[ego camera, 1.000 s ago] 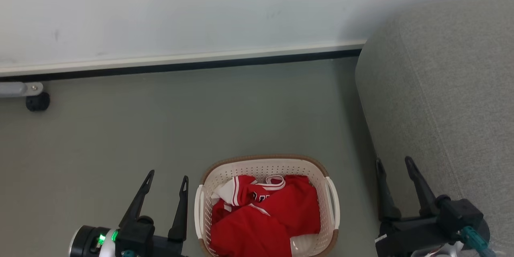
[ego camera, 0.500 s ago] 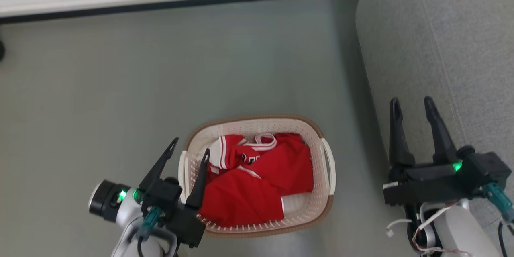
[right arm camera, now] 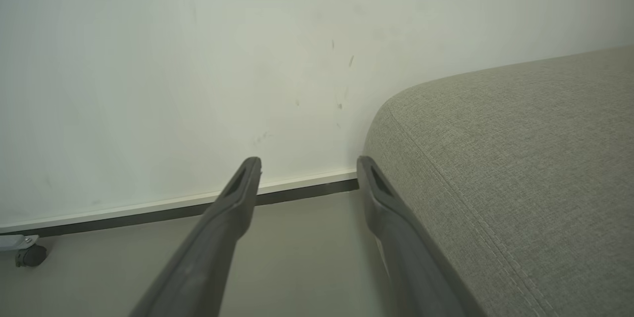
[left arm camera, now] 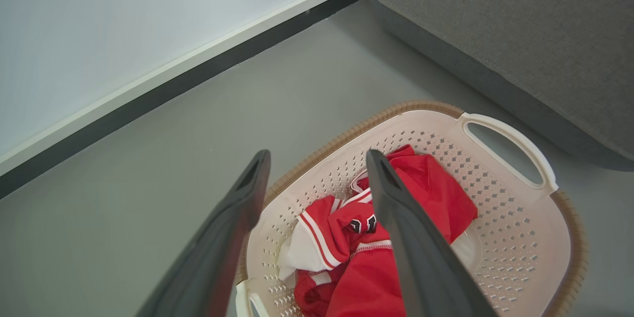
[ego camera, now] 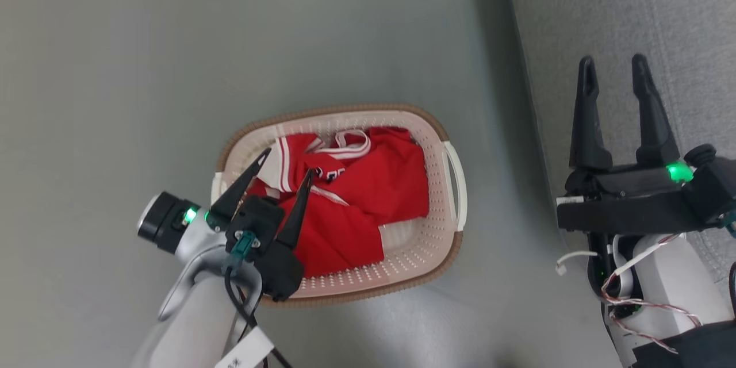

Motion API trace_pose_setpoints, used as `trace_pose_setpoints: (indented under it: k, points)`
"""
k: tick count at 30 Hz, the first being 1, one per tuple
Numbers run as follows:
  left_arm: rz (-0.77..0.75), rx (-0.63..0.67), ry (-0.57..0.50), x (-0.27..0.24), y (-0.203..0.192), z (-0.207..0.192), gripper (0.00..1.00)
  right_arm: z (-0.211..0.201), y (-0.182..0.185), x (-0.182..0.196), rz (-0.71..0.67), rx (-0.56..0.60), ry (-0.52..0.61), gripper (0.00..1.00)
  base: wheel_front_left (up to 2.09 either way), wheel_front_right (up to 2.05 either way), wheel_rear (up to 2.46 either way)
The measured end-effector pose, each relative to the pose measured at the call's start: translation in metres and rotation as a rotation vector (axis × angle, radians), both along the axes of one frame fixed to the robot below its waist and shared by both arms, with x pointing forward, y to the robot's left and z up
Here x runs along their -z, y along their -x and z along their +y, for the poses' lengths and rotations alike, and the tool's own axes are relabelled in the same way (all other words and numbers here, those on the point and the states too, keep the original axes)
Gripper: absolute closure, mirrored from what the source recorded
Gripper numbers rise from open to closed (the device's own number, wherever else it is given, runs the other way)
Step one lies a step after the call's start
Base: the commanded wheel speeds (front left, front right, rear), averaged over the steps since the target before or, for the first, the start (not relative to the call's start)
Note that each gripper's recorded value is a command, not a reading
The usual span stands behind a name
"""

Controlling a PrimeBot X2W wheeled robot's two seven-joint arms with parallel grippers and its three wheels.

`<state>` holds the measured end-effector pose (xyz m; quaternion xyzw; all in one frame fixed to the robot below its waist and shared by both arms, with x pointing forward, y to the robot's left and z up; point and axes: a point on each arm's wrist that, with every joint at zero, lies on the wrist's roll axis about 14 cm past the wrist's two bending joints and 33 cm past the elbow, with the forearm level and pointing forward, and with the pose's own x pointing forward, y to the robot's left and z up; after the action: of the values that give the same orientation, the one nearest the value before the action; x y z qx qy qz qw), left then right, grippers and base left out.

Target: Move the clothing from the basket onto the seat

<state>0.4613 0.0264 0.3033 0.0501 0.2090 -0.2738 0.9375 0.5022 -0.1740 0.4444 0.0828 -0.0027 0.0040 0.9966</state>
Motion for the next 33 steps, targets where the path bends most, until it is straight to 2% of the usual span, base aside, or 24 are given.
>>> trace_pose_setpoints:
  k: [6, 14, 33]
  points:
    - [0.073, 0.060, -0.020, 0.038, -0.004, -0.015, 0.00, -0.008, -0.013, 0.024, 0.033, 0.019, 0.008, 0.00, 0.00, 0.00, 0.00]
    - [0.195, 0.123, -0.058, 0.091, 0.013, -0.025, 0.00, -0.018, -0.017, 0.056, 0.097, 0.039, 0.022, 0.00, 0.00, 0.00, 0.00]
    - [0.304, 0.208, -0.173, 0.154, 0.004, -0.027, 0.00, -0.024, -0.020, 0.089, 0.154, 0.041, 0.037, 0.00, 0.00, 0.00, 0.00]
